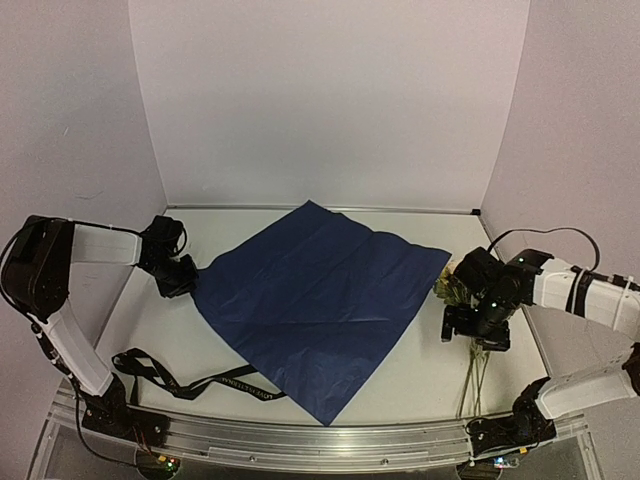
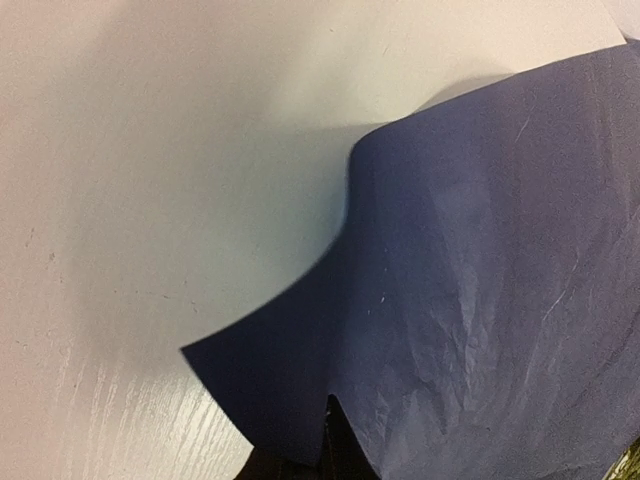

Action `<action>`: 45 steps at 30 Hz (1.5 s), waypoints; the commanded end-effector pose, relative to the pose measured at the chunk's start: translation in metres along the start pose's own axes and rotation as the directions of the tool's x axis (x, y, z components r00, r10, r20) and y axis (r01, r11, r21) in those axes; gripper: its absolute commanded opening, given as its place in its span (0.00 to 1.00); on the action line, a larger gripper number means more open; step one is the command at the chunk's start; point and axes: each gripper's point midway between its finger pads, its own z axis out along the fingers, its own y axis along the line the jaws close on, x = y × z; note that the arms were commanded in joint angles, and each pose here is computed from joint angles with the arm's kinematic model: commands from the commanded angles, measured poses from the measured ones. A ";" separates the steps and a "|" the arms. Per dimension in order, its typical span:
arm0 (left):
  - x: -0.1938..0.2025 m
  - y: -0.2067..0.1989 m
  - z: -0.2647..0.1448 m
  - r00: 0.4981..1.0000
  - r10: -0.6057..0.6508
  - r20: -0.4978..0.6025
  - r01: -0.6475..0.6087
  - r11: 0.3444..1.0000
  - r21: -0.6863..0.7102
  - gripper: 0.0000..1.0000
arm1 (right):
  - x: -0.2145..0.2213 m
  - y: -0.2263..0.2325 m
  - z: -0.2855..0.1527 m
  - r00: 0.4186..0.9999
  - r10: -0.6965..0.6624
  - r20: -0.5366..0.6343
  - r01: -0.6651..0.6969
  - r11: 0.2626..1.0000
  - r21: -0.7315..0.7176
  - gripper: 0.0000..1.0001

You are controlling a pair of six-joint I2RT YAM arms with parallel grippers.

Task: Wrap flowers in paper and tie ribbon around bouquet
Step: Pick up the fake flower from the center of the board.

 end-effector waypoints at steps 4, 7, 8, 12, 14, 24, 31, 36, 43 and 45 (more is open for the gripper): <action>-0.014 -0.022 -0.007 1.000 -0.008 -0.001 0.008 0.996 0.089 0.28 | 0.018 -0.062 0.011 0.995 -0.031 -0.093 0.046 0.985 0.164 0.98; -0.016 -0.024 -0.014 1.000 -0.002 0.012 0.000 0.995 0.099 0.42 | 0.014 -0.060 0.018 0.994 -0.018 -0.110 0.033 0.990 0.140 0.97; -0.017 -0.024 -0.017 1.000 0.001 0.020 -0.003 0.996 0.094 0.48 | 0.012 -0.059 0.020 0.993 -0.014 -0.118 0.030 0.990 0.138 0.96; -0.028 -0.020 -0.036 0.997 0.018 0.080 -0.023 0.998 0.057 0.64 | 0.001 -0.050 0.030 0.986 0.045 -0.160 -0.032 0.996 0.080 0.92; -0.035 -0.017 -0.047 0.993 0.025 0.119 -0.029 0.999 0.032 0.71 | -0.005 -0.046 0.037 0.982 0.073 -0.176 -0.064 0.996 0.057 0.89; -0.017 -0.108 -0.094 0.950 0.238 0.200 -0.267 0.955 0.132 0.74 | -0.037 -0.035 0.066 0.958 0.189 -0.216 -0.196 0.981 -0.010 0.59; 0.078 -0.235 -0.080 0.875 0.475 0.098 -0.466 0.768 0.439 0.57 | -0.043 -0.038 0.079 0.941 0.236 -0.242 -0.242 0.970 0.009 0.47; 0.145 -0.294 -0.060 0.777 0.626 0.068 -0.558 0.634 0.536 0.52 | -0.043 -0.038 0.083 0.931 0.260 -0.258 -0.265 0.964 0.015 0.45; 0.206 -0.321 -0.013 0.704 0.710 -0.012 -0.565 0.570 0.597 0.50 | -0.040 -0.041 0.088 0.921 0.286 -0.264 -0.289 0.957 0.030 0.35; 0.216 -0.322 -0.002 0.692 0.721 -0.032 -0.565 0.569 0.598 0.50 | -0.039 -0.041 0.089 0.920 0.291 -0.264 -0.293 0.956 0.032 0.31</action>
